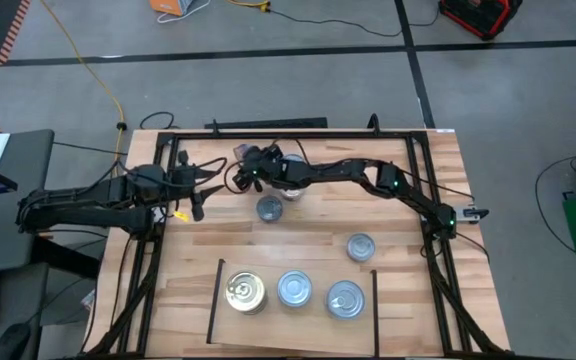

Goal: Stack canned seafood by type on shelf
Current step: Put the top blue and pink tuna can on the top of the left stacked tuna cans on the shelf

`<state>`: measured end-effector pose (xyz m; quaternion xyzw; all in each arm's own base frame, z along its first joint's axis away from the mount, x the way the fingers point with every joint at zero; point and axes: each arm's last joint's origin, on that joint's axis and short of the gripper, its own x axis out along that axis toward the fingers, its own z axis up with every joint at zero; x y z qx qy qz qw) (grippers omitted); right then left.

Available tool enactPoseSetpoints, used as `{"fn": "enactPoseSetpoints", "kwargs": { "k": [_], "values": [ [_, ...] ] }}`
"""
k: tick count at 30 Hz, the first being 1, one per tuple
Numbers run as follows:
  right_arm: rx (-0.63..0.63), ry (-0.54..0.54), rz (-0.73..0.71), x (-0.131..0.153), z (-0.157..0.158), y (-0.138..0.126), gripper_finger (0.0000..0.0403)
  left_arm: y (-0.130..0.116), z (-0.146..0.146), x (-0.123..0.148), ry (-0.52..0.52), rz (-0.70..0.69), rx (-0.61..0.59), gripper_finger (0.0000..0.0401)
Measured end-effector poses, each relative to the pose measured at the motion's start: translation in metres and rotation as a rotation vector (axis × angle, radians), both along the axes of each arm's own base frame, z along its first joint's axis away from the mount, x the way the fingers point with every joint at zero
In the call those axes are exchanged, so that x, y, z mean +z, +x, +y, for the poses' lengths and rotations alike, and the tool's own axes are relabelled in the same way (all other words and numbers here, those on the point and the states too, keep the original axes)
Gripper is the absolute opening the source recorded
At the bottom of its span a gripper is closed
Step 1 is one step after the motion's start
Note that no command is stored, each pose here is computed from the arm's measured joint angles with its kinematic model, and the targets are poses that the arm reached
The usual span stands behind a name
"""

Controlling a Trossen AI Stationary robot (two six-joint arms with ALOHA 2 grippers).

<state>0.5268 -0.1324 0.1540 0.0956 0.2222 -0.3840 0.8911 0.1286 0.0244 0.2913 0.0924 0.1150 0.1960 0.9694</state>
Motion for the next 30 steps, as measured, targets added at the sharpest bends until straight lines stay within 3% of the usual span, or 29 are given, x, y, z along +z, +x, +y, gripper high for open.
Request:
{"fn": "enactPoseSetpoints", "kwargs": {
  "k": [5,17,21,25,30],
  "values": [
    [0.082,0.077,0.015,-0.005,0.004,0.0,0.0302,0.0,0.0,-0.002,0.007,0.025,-0.002,0.0157],
    [0.405,-0.038,0.098,-0.002,0.048,0.012,0.0302,-0.001,0.0,-0.004,0.004,0.052,-0.002,0.0158],
    [0.184,-0.041,0.014,0.002,0.048,0.013,0.0302,-0.001,0.0,-0.005,-0.008,0.052,0.001,0.0158],
    [0.0,-0.109,-0.016,0.001,0.034,0.011,0.0302,-0.001,0.0,-0.005,-0.019,0.047,0.004,0.0158],
    [-0.076,-0.133,-0.036,-0.013,0.024,0.012,0.0302,-0.001,0.0,-0.004,-0.024,0.039,0.005,0.0158]
  ]
}}
